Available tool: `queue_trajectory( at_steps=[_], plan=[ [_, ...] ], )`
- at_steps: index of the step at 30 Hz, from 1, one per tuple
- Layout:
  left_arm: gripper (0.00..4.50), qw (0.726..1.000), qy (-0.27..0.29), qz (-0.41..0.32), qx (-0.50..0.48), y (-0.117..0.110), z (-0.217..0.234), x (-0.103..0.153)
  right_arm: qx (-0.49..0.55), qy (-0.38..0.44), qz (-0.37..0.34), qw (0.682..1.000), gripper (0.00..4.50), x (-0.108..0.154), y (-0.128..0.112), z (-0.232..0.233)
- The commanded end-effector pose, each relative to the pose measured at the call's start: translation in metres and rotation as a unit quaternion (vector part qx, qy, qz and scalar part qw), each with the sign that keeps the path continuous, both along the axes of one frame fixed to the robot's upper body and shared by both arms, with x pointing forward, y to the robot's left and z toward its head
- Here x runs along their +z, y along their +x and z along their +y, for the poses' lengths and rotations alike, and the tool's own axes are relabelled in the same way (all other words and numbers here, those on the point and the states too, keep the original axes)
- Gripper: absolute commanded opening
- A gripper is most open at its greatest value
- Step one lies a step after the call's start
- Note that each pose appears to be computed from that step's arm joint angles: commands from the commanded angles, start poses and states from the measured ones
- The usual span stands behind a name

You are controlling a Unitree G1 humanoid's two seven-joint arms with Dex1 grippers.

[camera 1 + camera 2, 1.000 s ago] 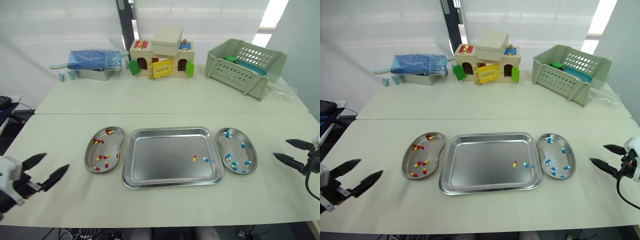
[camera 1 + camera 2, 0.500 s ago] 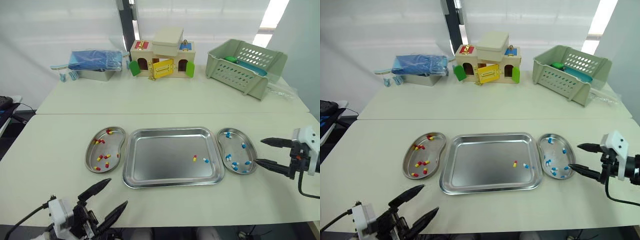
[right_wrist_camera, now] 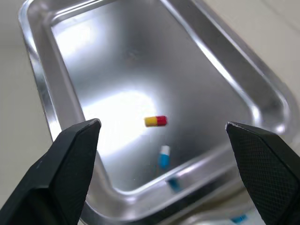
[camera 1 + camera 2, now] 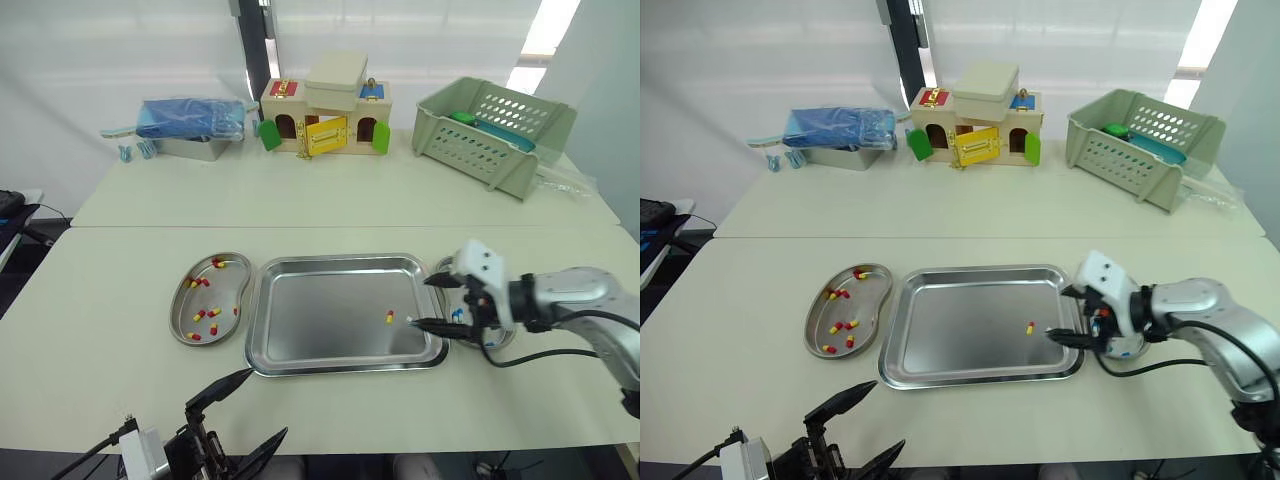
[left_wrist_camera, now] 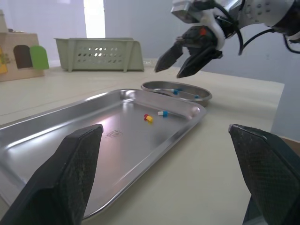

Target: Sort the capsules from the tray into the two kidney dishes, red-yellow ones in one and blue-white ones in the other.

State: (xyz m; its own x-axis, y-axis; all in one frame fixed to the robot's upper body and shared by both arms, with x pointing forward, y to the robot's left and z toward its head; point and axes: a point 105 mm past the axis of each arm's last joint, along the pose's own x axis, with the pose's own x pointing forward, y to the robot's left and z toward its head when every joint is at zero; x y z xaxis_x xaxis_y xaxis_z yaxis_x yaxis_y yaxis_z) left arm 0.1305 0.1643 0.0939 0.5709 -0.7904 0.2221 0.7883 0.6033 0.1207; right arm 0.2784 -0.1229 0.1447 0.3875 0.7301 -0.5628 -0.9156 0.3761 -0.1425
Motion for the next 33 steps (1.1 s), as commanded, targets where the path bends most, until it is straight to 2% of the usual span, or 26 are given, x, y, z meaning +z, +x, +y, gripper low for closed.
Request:
queue_trajectory(
  at_steps=[1, 19, 22, 26, 30, 33],
  plan=[
    [4.47, 1.0, -0.002, -0.01, -0.003, -0.006, -0.005, 0.002, -0.018, -0.027, -0.018, 0.999, 4.5, -0.001, 0.011, 0.003],
    [4.47, 1.0, 0.004, -0.014, 0.008, -0.009, -0.003, -0.004, -0.008, -0.074, -0.028, 0.997, 4.5, -0.035, 0.021, 0.035],
    [4.5, 1.0, 0.008, -0.014, 0.007, -0.008, -0.003, -0.004, -0.011, -0.086, -0.027, 0.996, 3.89, -0.041, 0.021, 0.032],
    [4.5, 1.0, 0.014, -0.01, 0.005, -0.009, -0.002, -0.005, -0.012, -0.096, -0.024, 0.995, 2.51, -0.047, 0.02, 0.028],
    [4.5, 1.0, 0.017, -0.008, 0.004, -0.009, -0.001, -0.006, -0.012, -0.097, -0.021, 0.995, 1.45, -0.049, 0.018, 0.027],
    [4.5, 1.0, 0.019, -0.008, 0.004, -0.008, 0.0, -0.006, -0.011, -0.097, -0.018, 0.995, 1.45, -0.051, 0.016, 0.027]
  ],
)
